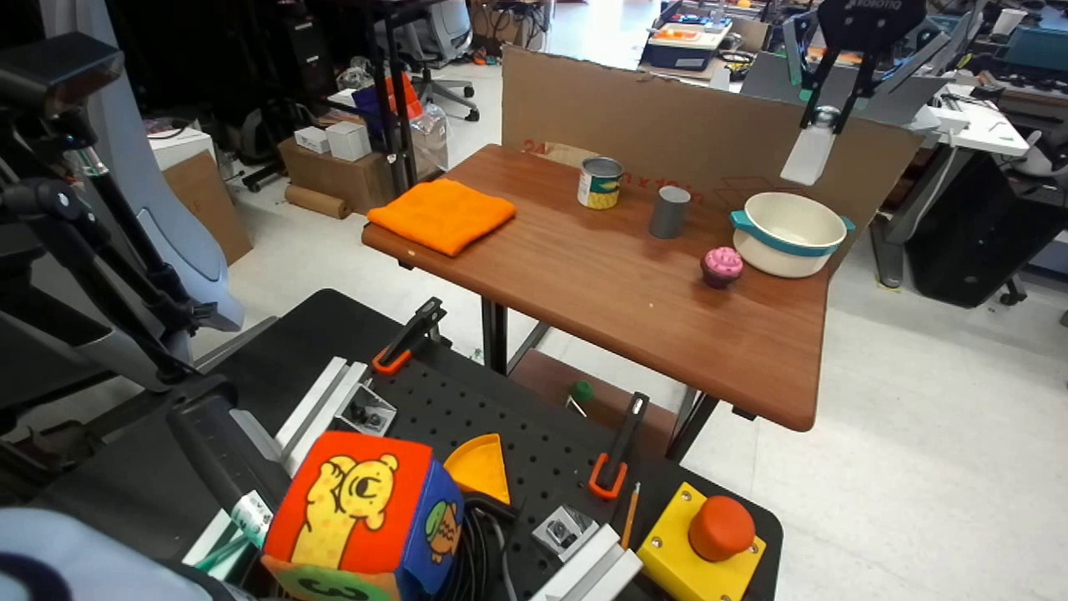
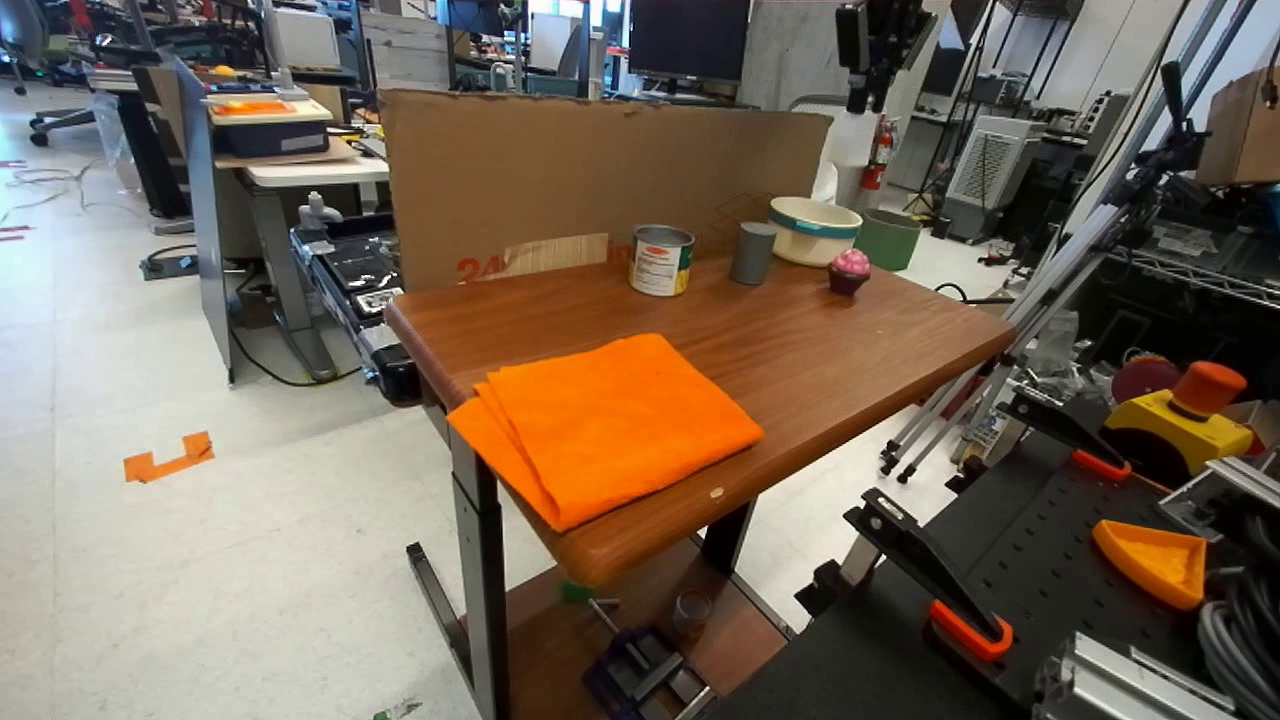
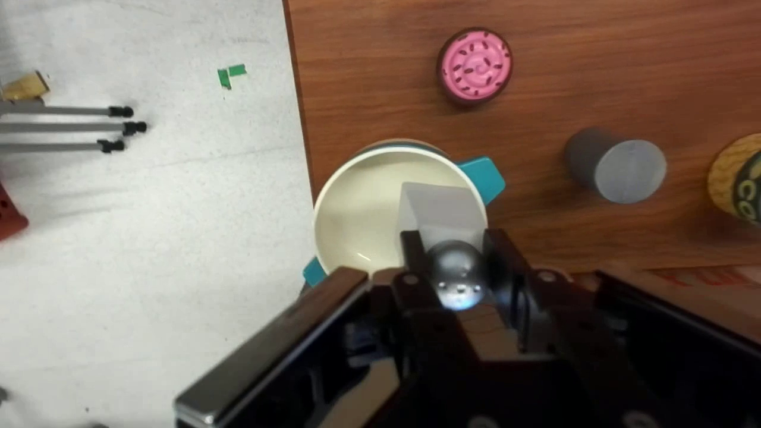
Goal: Pick the cellar in the pot and put it on the table
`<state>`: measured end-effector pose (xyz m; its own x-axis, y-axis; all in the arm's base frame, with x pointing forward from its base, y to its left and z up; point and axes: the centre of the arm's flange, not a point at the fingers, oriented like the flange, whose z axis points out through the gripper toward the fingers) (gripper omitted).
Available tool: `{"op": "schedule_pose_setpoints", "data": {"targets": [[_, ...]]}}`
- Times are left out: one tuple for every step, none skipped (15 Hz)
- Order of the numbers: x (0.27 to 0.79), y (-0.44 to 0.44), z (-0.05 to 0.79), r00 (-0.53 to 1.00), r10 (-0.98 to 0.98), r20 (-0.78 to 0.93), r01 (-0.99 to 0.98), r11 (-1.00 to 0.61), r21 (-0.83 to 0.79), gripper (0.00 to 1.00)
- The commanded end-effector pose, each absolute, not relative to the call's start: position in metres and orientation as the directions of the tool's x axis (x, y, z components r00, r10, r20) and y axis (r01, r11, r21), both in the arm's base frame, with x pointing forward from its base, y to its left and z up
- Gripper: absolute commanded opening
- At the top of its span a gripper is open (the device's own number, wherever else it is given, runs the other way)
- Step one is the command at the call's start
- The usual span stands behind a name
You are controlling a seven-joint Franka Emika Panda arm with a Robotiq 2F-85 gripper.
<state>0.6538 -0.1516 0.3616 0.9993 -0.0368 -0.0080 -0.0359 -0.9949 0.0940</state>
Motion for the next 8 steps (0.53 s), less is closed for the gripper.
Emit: {"op": "schedule_pose_setpoints", "data": {"targets": [[0.583,-0.118,0.358,0.993,0.111,0.042,0.107,-0.991,0.074,0.07],[0.574,-0.110,0.351,0.989,0.144,0.028,0.142,-0.987,0.074,0.07],[0.565,-0.102,0.344,0.984,0.178,0.021,0.176,-0.982,0.070,0.07],[0.560,-0.090,0.334,0.978,0.208,0.012,0.207,-0.976,0.068,0.07],[0.553,-0.080,0.325,0.974,0.229,0.002,0.228,-0.971,0.065,0.07],[0.545,-0.068,0.314,0.969,0.249,-0.008,0.249,-0.966,0.066,0.07],[0.538,-0.057,0.304,0.964,0.267,-0.017,0.267,-0.961,0.068,0.07],[0.530,-0.043,0.293,0.958,0.287,-0.025,0.288,-0.955,0.071,0.07]]}}
